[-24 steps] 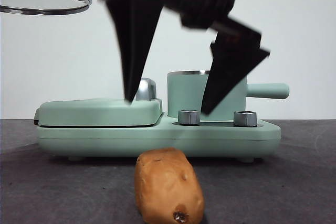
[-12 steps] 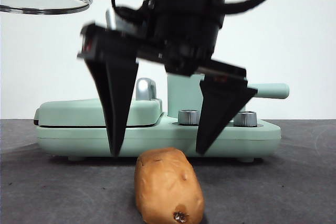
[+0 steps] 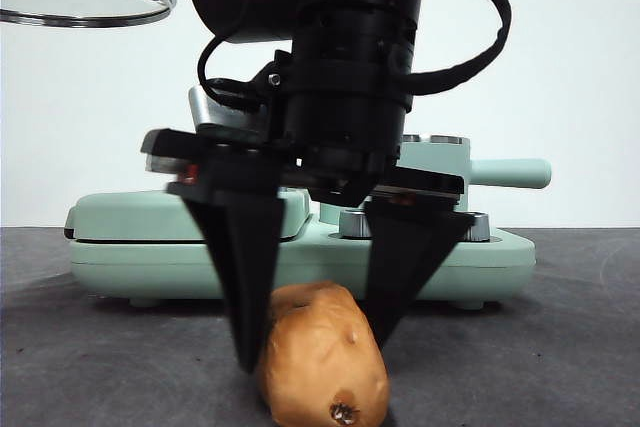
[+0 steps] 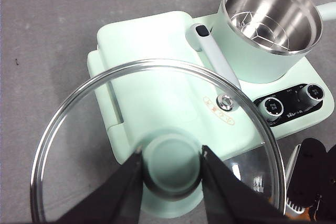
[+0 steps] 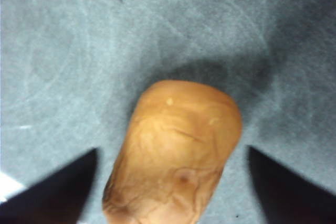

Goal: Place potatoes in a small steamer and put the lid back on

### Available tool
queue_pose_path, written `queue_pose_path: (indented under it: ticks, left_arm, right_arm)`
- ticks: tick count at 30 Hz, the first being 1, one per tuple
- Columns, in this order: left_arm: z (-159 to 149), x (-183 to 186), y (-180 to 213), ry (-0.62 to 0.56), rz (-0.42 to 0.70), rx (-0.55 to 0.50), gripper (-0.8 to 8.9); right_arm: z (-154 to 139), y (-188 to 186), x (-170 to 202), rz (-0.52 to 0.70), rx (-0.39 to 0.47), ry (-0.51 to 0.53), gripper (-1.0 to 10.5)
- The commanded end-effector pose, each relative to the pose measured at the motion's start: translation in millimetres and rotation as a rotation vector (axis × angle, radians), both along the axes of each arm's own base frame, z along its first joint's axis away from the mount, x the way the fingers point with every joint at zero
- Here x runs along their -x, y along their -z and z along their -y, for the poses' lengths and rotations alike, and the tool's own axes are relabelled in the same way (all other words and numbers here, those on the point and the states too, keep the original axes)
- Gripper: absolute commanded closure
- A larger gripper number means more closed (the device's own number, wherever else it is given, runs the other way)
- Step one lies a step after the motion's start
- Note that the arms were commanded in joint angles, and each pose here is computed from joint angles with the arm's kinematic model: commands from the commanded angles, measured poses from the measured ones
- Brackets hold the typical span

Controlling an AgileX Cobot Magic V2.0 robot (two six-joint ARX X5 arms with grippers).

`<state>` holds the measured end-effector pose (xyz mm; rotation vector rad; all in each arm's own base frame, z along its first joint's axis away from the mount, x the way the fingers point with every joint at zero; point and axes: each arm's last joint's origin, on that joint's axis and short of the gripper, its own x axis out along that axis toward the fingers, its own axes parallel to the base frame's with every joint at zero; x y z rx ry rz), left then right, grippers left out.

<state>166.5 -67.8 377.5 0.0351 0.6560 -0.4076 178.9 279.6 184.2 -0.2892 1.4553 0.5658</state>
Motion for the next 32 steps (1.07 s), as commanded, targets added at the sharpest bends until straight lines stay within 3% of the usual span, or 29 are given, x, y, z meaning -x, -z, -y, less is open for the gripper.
queue_pose_path:
  ticks: [1,9,19,25,32]
  left_arm:
    - [1,-1,-7,0.003,0.041,0.018,7.96]
    - [1,0,-7,0.004,0.041,0.017,7.96]
    - [1,0,-7,0.004,0.041,0.017,7.96]
    - [1,0,-7,0.004,0.041,0.017,7.96]
    - [1,-1,-7,0.005,0.042,0.017,7.96]
  right_arm:
    - [-6,0,2,-0.013,-0.009,-0.027,6.9]
    - [-6,-9,-1,-0.014,-0.002,-0.021,6.9]
    - [0,-83,-24,0.049,0.073,-0.031,6.9]
    - [11,-130,-50,0.157,-0.001,0.012,6.9]
    - [41,-160,-96,0.301,-0.099,0.129,6.9]
